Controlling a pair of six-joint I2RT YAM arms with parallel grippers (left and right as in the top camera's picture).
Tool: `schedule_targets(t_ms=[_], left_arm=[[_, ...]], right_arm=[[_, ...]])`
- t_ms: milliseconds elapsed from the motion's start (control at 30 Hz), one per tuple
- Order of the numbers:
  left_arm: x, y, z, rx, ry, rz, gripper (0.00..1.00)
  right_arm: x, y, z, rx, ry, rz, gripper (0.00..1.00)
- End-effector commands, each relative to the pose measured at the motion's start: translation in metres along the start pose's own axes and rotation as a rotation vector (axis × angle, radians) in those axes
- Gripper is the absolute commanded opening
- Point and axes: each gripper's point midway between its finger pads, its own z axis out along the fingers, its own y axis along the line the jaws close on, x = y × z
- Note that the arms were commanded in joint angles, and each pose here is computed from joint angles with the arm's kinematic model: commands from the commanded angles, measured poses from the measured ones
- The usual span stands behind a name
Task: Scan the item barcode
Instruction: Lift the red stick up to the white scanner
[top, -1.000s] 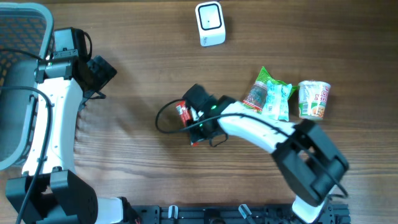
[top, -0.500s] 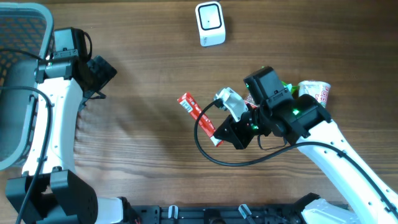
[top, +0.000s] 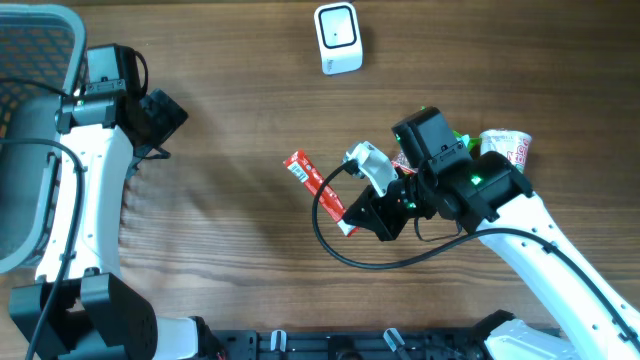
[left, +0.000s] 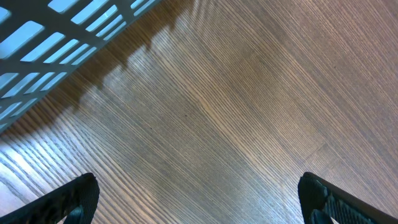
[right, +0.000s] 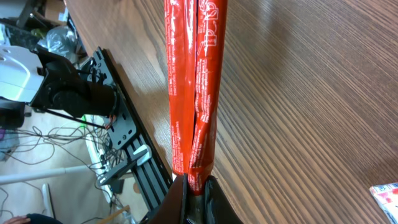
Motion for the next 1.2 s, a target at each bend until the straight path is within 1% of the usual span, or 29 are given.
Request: schedule_targets(t_ms=[0,67,133,167,300,467,533,600,700,767,800,833,900,933,1033,1100,1167], left_arm=[[-0.006,0.000,-0.003,-0.001,-0.017,0.009,1.00],[-0.006,0.000,-0.003,-0.001,-0.017,0.009,1.00],[-0.006,0.000,-0.003,-0.001,-0.017,0.009,1.00],[-0.006,0.000,-0.003,-0.001,-0.017,0.009,1.00],[-0.006,0.000,-0.003,-0.001,-0.017,0.009,1.00],[-0.006,0.000,-0.003,-0.001,-0.017,0.009,1.00],[-0.006,0.000,-0.003,-0.001,-0.017,0.009,1.00],[-0.006,0.000,-0.003,-0.001,-0.017,0.009,1.00],[-0.006,0.000,-0.003,-0.001,-0.017,0.009,1.00],[-0.006,0.000,-0.003,-0.001,-0.017,0.009,1.00],[-0.006,0.000,-0.003,-0.001,-0.017,0.009,1.00],[-0.006,0.000,-0.003,-0.001,-0.017,0.009,1.00],[-0.006,0.000,-0.003,-0.001,-0.017,0.009,1.00],[-0.006,0.000,-0.003,-0.001,-0.017,0.009,1.00],[-0.006,0.000,-0.003,-0.001,-0.017,0.009,1.00],[-0.006,0.000,-0.003,-0.001,-0.017,0.009,1.00],[-0.006,0.000,-0.003,-0.001,-0.017,0.009,1.00]], right_arm=[[-0.004,0.004,-0.003,-0.016,-0.019,-0.024,0.04],[-0.006,0.003,-0.003,-0.015,-0.027,-0.022,0.04],[-0.019,0.002,-0.003,-0.012,-0.074,0.073,0.04],[-0.024,0.001,-0.004,-0.008,-0.093,0.084,0.04],[-0.023,0.000,-0.004,-0.005,-0.090,0.085,0.04],[-0.022,0.000,-0.003,-0.007,-0.087,0.132,0.04],[-0.019,-0.004,-0.003,0.018,-0.077,0.138,0.04],[-0.014,-0.031,-0.006,0.174,-0.066,0.171,0.04],[-0.009,-0.059,-0.007,0.325,-0.052,0.246,0.04],[-0.006,-0.087,-0.007,0.463,-0.033,0.265,0.04],[-0.006,-0.094,-0.007,0.490,-0.027,0.266,0.04],[-0.010,-0.096,-0.012,0.496,-0.031,0.288,0.04],[-0.034,-0.099,-0.038,0.513,-0.090,0.343,0.04],[-0.052,-0.094,-0.058,0.515,-0.123,0.313,0.04],[-0.090,-0.077,-0.117,0.545,-0.114,0.288,0.04],[-0.116,-0.079,-0.135,0.581,-0.108,0.252,0.04],[-0.131,-0.095,-0.145,0.671,-0.105,0.256,0.04]])
